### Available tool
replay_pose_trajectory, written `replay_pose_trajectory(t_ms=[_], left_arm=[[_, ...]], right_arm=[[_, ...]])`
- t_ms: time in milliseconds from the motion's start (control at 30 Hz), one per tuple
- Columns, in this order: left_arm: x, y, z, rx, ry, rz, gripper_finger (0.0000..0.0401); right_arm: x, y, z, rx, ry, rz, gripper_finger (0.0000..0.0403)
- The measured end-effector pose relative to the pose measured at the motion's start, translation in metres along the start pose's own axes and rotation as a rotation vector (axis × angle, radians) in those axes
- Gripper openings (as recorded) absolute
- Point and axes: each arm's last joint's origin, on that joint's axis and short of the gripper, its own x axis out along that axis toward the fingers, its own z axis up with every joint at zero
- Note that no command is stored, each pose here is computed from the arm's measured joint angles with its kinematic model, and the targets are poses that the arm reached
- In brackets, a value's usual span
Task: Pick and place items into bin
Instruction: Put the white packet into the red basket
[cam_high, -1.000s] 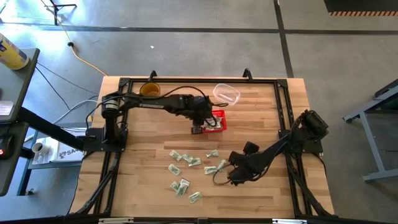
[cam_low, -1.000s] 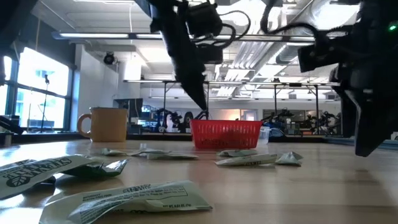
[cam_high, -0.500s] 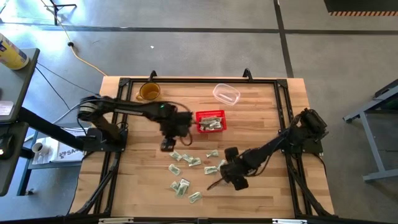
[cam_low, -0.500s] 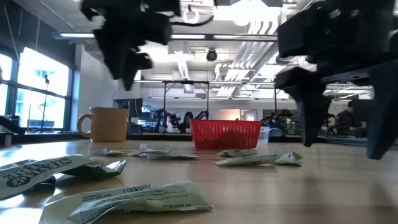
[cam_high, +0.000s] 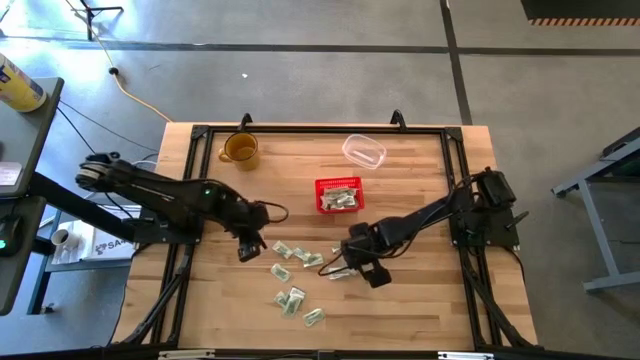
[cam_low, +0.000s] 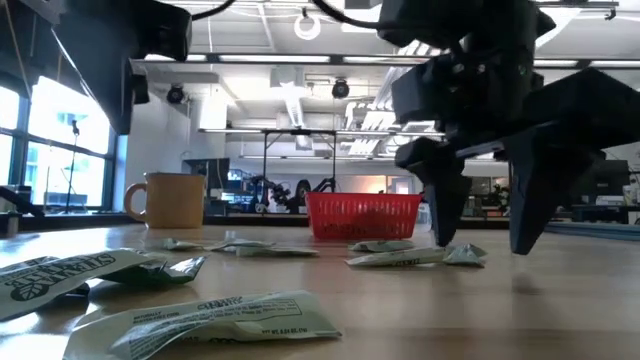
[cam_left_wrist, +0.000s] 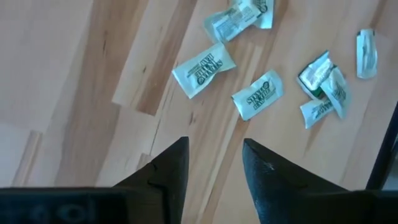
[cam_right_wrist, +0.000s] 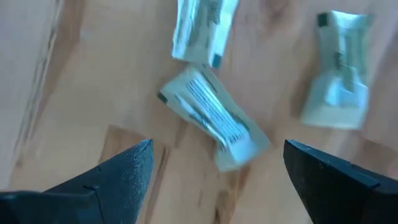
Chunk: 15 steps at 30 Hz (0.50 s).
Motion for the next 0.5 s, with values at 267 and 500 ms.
replay_pose_trajectory(t_ms=[267,500], left_arm=[[-0.004,-0.003,-0.006,-0.005,-0.041,0.03,0.0178],[-0.004,-0.003,-0.004,0.002,-0.065,0.048,0.0179]], right_arm=[[0.017,-0.003,0.002,0.08,0.013,-0.02,0.0266],[0.013,-0.007,0.0,0.182,0.052,-0.061,0.0108]])
